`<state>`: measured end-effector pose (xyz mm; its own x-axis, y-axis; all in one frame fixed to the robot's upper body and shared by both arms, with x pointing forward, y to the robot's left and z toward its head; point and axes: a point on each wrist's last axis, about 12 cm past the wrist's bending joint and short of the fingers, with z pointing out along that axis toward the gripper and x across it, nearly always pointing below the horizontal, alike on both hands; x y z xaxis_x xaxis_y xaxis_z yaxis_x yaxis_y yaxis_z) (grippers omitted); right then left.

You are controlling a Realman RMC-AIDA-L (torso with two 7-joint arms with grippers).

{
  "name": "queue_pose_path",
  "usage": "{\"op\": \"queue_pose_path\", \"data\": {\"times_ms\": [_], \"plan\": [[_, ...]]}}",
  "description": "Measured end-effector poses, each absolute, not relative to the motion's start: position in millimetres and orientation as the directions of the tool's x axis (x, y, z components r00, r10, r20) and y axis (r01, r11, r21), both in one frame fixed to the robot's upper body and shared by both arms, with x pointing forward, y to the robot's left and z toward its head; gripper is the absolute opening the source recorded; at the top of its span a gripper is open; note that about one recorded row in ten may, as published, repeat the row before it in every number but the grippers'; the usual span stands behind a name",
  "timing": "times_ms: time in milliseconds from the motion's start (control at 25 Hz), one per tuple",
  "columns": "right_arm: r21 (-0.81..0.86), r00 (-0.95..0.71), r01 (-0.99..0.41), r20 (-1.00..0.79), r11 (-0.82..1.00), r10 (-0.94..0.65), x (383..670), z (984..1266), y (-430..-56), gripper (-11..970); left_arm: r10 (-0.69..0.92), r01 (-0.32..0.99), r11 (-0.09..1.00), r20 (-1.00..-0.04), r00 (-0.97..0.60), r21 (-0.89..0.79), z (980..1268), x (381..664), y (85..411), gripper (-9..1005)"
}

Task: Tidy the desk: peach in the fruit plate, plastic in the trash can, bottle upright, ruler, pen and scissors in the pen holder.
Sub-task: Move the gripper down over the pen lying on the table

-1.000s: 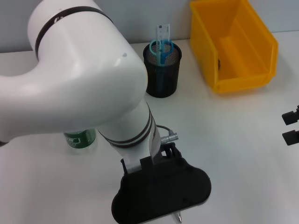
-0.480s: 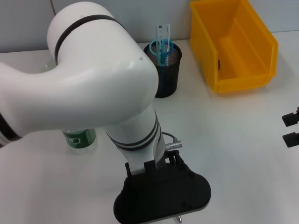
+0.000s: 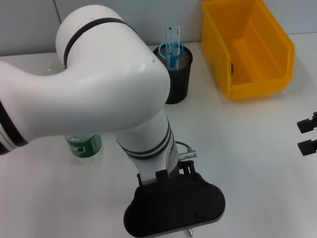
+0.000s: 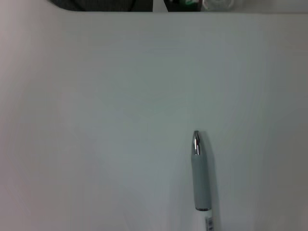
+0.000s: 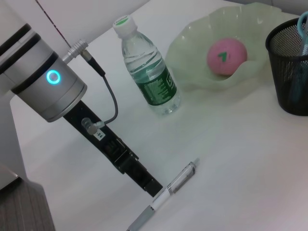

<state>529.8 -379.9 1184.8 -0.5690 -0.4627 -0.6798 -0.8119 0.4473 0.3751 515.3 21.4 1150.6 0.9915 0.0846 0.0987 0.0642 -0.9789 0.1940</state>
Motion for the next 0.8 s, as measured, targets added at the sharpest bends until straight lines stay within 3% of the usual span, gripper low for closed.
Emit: {"op": "queue_pose_path", "data": {"times_ms": [200,800], "plan": [[0.371,-0.567,-0.813,-0.680,0.448,-0.466,532.3,1184.0,-378.3,777,0.076,0.059,-0.978,0.078,0.994,0.202,1146.7,514.8,21.7,649],[0.369,-0.562,-0.817,-0.684,0.443,-0.466,530.7,1181.6,-378.4,776,0.086,0.075,-0.967,0.034,0.996,0.242,1133.9,510.9,20.9,650]]}}
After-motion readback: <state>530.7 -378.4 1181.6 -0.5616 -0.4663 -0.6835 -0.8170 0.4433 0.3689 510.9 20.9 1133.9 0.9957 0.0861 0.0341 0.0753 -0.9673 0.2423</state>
